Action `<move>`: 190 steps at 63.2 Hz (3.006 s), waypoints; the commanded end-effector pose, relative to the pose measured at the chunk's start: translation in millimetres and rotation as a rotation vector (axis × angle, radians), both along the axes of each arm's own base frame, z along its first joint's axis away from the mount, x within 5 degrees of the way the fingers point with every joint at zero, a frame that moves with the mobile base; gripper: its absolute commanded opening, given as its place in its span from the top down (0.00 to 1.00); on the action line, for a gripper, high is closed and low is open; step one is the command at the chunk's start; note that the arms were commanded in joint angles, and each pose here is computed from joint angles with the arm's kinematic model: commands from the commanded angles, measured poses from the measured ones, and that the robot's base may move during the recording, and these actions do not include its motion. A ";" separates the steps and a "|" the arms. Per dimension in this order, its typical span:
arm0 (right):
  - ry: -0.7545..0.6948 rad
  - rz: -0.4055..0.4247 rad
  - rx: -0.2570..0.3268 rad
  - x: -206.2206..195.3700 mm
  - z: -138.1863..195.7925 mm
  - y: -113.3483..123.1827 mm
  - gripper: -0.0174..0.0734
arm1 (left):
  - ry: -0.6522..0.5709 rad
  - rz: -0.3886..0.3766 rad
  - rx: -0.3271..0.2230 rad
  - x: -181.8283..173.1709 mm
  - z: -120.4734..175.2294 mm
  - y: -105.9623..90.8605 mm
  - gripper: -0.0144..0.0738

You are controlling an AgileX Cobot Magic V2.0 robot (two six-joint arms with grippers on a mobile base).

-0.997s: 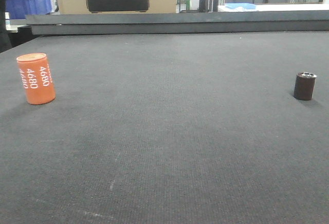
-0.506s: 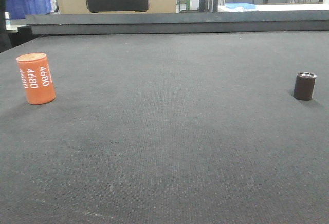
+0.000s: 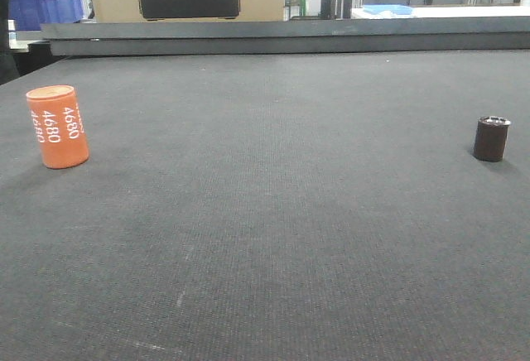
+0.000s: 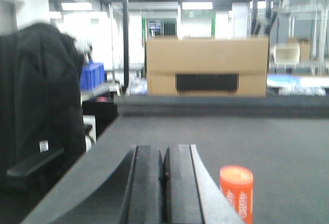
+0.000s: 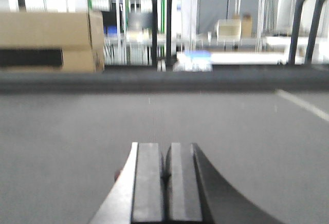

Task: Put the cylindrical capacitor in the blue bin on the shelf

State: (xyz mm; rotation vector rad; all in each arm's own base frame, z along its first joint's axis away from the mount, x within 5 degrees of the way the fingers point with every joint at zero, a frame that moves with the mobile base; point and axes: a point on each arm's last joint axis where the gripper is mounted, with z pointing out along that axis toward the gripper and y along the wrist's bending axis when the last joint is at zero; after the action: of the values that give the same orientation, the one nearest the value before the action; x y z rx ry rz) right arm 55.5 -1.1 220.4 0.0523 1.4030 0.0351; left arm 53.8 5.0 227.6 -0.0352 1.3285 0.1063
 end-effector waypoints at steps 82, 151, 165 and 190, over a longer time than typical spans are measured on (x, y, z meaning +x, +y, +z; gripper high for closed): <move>0.348 0.138 -0.028 114.6 32.5 23.7 0.20 | 0.549 -0.364 0.003 136.0 99.3 -59.4 0.17; 0.316 0.032 -0.096 229.9 -84.3 30.2 0.20 | 0.493 -0.364 -0.013 137.8 104.0 -59.6 0.17; 0.348 0.032 -0.100 236.5 -97.0 31.2 0.20 | 0.493 -0.364 -0.013 137.8 104.0 -59.6 0.17; 0.376 0.010 -0.094 236.3 -103.5 29.0 0.72 | 0.493 -0.364 -0.013 137.8 104.0 -59.6 0.17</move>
State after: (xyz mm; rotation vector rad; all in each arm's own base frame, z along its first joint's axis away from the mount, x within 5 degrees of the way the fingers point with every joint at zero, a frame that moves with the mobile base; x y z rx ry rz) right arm 290.4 29.4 115.6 -0.0361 1.7959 -0.0210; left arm 191.3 -53.1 326.8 0.2384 1.8337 -0.2053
